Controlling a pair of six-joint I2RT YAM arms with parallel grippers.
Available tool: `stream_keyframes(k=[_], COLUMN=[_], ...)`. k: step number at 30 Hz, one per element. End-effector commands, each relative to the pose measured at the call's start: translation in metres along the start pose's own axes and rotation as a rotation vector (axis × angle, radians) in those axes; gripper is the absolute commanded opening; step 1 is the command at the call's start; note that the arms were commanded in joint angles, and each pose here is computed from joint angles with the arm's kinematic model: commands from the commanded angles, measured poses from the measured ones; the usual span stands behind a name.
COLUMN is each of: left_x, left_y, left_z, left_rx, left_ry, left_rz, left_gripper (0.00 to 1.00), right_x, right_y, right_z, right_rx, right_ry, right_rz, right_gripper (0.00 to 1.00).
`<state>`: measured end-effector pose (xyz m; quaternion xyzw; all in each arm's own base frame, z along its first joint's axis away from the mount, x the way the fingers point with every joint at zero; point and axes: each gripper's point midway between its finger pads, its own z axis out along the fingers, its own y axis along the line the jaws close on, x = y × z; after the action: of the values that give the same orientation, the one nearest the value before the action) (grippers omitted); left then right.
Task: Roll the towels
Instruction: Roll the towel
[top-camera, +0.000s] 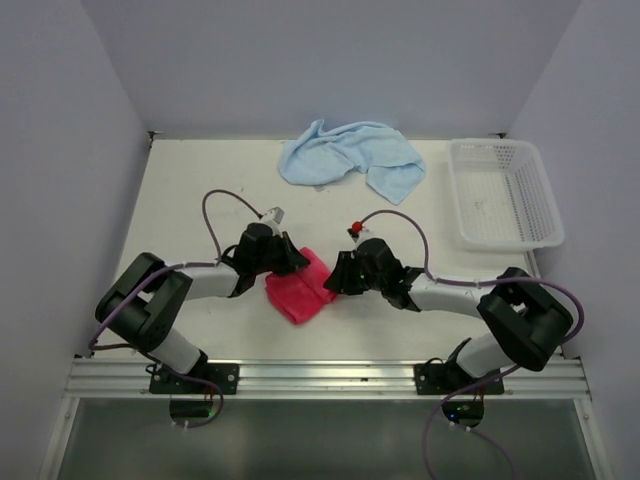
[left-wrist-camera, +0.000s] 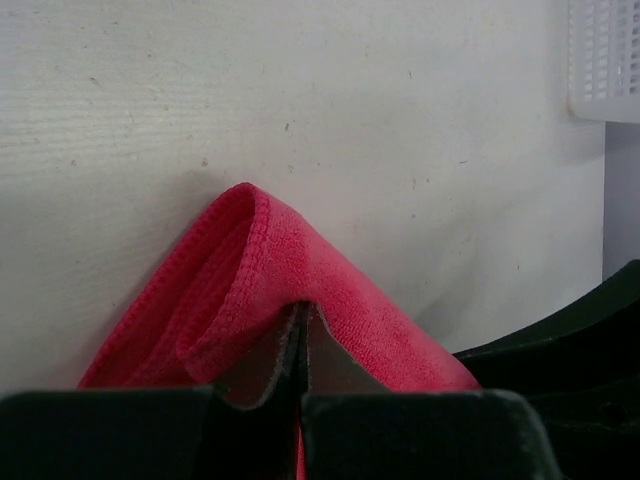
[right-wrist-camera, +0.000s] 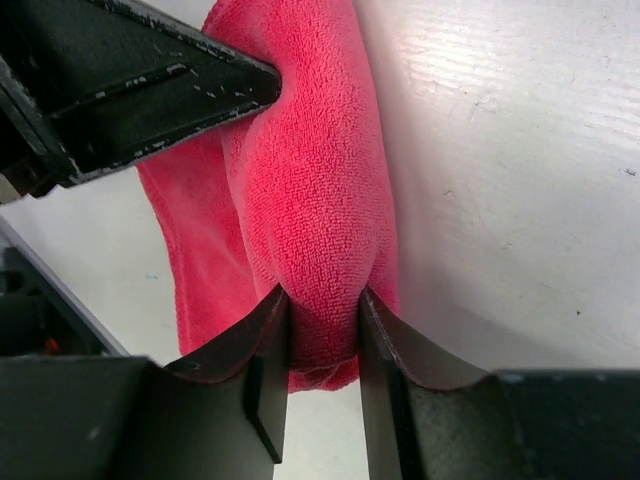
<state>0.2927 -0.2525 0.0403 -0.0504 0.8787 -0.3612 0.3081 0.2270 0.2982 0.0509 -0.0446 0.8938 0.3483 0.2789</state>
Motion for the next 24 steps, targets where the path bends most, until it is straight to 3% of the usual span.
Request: stream_keyframes(k=[1,6,12,24], left_x=[0.017,-0.014,-0.043,-0.042], left_y=[0.037,0.007,-0.023,-0.044], left_z=[-0.015,-0.032,-0.056,-0.066], left_rx=[-0.148,-0.080,-0.035,0.062], left_ry=[0.052,-0.015,-0.102,-0.099], left_rz=[0.008,0.009,0.037,0.069], left_gripper=[0.00,0.00,0.00,0.00], right_x=[-0.006,-0.003,-0.003,0.018], right_y=[0.008,0.011,0.018,0.050], right_z=[-0.009,-0.015,-0.022,-0.018], right_rx=[0.048,0.166,0.252,0.384], right_ry=[-0.036,-0.088,-0.149,-0.194], right_rz=[-0.166,-0.354,-0.441,-0.706], right_gripper=[0.30,0.26,0.26,0.28])
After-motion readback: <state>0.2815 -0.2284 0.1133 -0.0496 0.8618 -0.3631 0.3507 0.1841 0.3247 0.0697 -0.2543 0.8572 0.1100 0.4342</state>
